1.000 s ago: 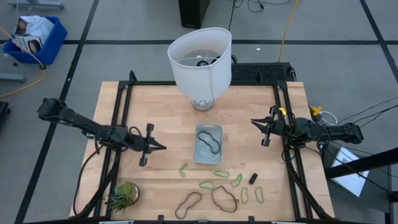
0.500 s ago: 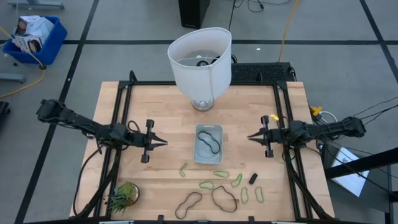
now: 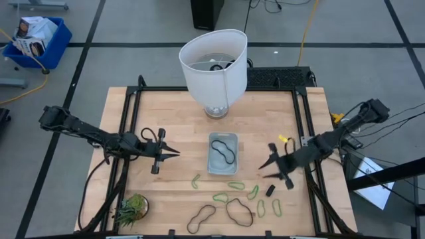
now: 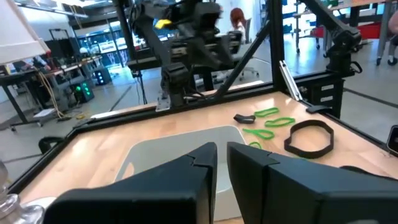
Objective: Pick and place rubber bands into bin
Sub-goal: Put the black rubber band into the gray bin
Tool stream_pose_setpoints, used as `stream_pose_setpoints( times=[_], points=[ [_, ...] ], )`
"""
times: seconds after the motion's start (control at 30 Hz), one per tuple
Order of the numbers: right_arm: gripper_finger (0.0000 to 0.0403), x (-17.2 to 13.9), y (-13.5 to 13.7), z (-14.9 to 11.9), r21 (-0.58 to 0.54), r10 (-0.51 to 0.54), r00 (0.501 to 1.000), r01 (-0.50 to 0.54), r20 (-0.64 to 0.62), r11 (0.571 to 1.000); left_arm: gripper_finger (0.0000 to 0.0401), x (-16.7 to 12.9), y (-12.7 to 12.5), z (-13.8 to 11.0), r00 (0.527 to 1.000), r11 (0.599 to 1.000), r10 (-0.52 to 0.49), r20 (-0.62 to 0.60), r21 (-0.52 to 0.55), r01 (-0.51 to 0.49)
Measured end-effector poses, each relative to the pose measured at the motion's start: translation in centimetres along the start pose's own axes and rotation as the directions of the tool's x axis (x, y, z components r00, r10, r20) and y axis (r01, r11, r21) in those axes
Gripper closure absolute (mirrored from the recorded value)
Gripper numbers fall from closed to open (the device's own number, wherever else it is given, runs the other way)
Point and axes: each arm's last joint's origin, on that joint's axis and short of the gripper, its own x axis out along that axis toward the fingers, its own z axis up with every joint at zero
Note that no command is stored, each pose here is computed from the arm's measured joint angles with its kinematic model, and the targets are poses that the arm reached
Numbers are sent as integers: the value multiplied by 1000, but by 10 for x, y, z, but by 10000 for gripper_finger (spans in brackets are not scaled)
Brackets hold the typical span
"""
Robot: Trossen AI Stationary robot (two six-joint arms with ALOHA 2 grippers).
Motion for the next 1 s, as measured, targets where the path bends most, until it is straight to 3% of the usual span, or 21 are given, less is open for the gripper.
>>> stream_pose_setpoints(
  times=[0.17,0.33,0.57,1.0],
  points=[
    [197,19,22,5,-4,82,986,-84,-144,996,355,0,0,0,1000,1000,5,3,-23,-5],
    [161,31,34,-9,106,105,957,-79,-271,991,354,0,0,0,1000,999,6,3,-54,-5],
    [118,34,48,-18,209,175,923,-107,-343,972,354,0,0,0,1000,997,6,4,-72,-5],
    [112,58,57,-49,49,103,832,-91,-545,995,354,0,0,0,1000,997,6,4,-72,-6]
  ],
)
